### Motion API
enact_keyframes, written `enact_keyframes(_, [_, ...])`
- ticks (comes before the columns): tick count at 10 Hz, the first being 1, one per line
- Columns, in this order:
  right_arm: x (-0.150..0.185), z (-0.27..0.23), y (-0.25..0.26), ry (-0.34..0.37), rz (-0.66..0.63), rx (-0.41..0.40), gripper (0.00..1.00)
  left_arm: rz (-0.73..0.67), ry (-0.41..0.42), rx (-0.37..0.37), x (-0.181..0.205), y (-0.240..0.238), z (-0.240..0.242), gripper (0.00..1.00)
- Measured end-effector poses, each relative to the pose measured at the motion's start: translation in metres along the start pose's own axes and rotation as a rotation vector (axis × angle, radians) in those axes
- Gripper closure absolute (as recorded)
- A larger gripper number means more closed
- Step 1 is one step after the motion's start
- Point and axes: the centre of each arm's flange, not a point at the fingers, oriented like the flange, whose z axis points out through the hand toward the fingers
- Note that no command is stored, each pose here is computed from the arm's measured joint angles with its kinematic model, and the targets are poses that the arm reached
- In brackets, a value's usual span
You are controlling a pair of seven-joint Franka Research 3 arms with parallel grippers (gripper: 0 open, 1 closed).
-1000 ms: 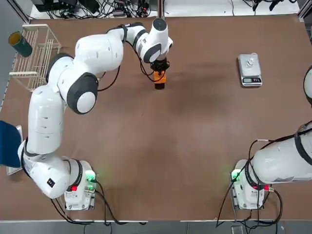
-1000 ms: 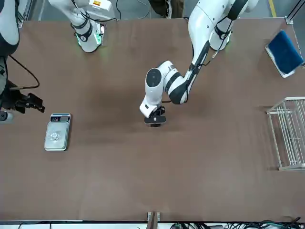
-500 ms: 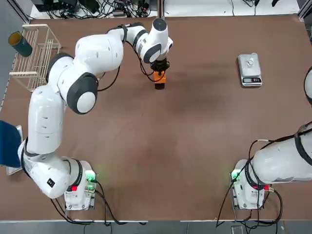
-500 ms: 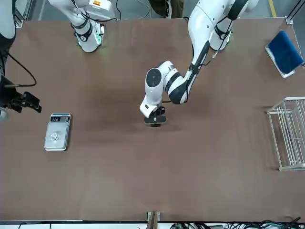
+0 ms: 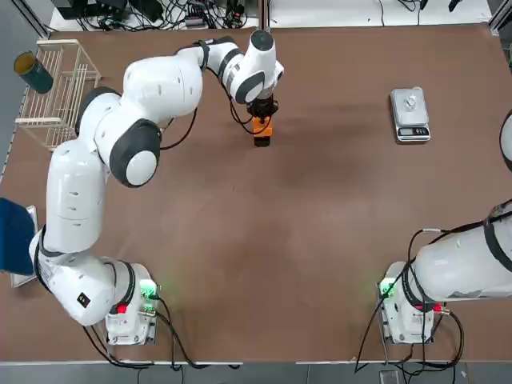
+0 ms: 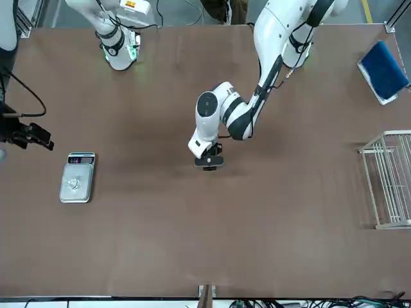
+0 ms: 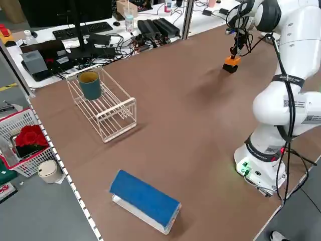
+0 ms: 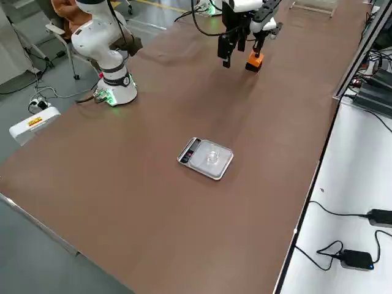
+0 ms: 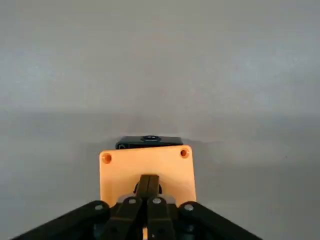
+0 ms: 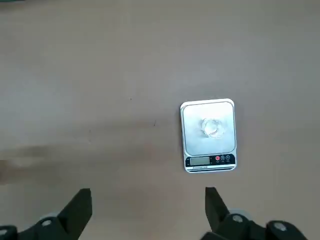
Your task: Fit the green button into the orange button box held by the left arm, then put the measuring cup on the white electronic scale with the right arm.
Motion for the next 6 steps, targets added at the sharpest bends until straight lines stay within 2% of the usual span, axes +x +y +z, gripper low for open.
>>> enact_keyframes(6, [0.0002, -0.0024, 0.0049, 0.004, 0.008, -0.008, 0.00, -0.003, 0.004, -0.003, 0.0012, -0.0005, -0.0029, 0.99])
